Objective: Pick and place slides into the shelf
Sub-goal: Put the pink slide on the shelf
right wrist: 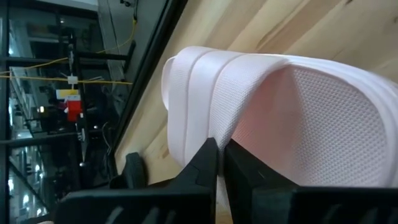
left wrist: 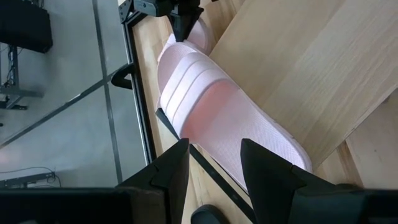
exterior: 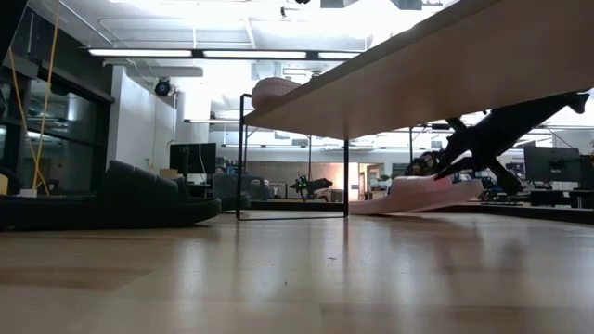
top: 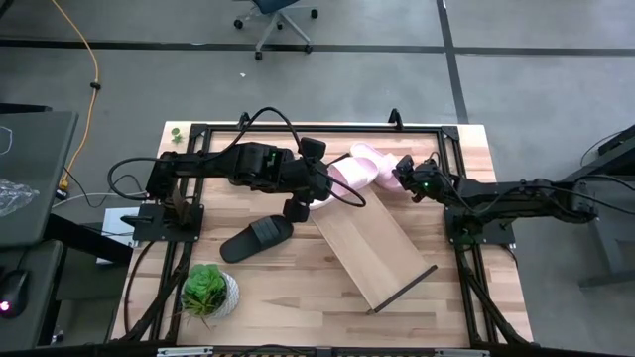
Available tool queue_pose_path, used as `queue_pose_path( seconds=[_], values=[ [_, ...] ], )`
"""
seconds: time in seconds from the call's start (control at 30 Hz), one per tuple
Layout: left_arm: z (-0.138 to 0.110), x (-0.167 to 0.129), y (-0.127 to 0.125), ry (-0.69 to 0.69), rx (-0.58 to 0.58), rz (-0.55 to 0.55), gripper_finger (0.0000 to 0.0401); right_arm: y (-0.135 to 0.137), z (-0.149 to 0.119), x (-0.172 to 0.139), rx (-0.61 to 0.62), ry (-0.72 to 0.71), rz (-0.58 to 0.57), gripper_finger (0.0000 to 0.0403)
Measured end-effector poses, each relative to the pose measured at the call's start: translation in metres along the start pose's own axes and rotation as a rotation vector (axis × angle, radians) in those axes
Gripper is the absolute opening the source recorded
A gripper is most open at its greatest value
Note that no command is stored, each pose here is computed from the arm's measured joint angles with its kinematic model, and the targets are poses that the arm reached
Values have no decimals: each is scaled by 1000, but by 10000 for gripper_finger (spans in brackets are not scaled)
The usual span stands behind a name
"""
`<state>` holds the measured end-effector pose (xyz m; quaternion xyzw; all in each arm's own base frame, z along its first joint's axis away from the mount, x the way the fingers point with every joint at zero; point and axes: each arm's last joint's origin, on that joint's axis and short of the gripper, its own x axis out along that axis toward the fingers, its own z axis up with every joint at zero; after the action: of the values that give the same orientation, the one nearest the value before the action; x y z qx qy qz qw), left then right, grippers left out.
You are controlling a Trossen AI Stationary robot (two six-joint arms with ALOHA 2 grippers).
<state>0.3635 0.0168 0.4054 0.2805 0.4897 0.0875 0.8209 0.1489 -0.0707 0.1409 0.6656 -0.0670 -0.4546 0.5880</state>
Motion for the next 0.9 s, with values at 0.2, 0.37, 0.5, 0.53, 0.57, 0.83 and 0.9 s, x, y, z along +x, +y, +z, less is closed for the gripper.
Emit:
queue_pose_path(
  seconds=[0.2,0.37,0.5,0.53,0.57,0.83,0.9],
  values=[
    [0,0,0,0,-1,0,133,0,0,0,-2,-9,0,1],
    [0,0,0,0,-1,0,133,4,1,-1,-23,-32,40,0],
    [0,0,0,1,0,0,133,8,2,-1,-13,-73,80,0],
    [0,0,0,1,0,0,133,8,2,-1,-12,-76,84,0],
    [0,0,0,1,0,0,133,8,2,-1,-11,-78,85,0],
    [0,0,0,1,1,0,133,19,2,-3,-17,-104,194,0],
    [0,0,0,1,1,0,133,22,2,-4,-5,-113,220,0]
  ],
)
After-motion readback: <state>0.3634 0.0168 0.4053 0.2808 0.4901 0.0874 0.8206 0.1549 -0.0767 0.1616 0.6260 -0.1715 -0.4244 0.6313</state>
